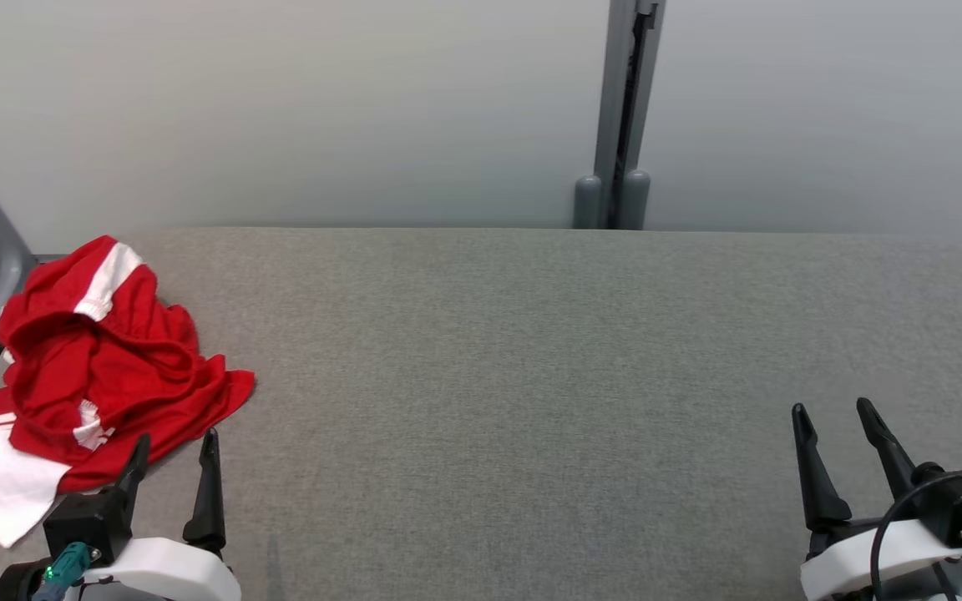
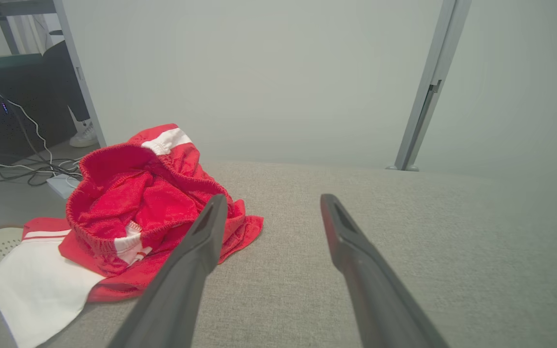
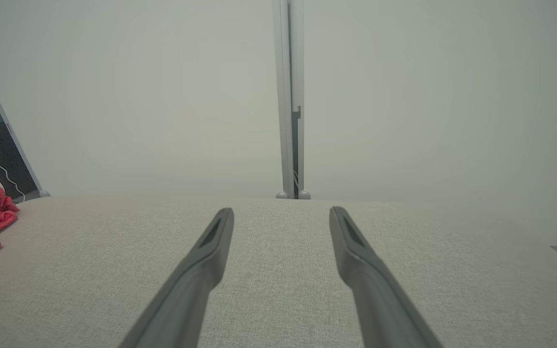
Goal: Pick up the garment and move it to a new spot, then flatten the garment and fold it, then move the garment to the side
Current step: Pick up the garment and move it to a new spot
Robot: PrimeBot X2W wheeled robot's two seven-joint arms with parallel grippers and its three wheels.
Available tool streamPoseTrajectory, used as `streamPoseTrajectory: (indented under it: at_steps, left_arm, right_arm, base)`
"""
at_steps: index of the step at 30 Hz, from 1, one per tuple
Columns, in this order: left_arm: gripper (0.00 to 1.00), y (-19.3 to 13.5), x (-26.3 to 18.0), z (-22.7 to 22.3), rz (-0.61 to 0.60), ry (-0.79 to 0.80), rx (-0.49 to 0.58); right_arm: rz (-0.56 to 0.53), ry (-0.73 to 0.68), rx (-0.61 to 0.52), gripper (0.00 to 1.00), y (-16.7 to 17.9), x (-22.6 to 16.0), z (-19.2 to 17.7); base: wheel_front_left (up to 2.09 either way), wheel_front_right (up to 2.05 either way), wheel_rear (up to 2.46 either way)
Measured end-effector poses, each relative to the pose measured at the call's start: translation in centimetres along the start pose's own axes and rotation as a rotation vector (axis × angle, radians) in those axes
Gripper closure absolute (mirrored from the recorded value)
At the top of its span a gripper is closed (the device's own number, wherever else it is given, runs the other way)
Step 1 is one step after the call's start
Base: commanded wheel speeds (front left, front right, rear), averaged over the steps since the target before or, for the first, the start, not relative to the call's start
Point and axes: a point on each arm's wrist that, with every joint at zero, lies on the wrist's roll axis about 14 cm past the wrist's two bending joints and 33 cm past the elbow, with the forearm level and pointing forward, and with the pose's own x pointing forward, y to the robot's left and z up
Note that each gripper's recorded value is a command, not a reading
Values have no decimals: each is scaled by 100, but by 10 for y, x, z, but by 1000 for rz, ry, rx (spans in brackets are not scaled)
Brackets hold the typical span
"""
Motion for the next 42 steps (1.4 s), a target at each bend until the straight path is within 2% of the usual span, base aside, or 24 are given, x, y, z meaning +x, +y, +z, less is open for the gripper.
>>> streamPoseTrajectory:
  at_steps: [14,25,31,42]
  left_arm:
    - [0,91,-52,15,270,-53,-11]
    - [0,142,-111,16,461,-71,-33]
    - [0,151,-123,17,503,-77,-34]
    - [0,150,-125,19,514,-87,-41]
  right_arm:
    - [297,18,66,0,109,32,-7]
    - [496,31,93,0,182,39,-9]
    - [541,33,98,0,198,41,-10]
    - [547,33,90,0,199,44,-10]
  base:
    - [0,0,0]
    - [0,0,0]
    - [0,0,0]
    - [0,0,0]
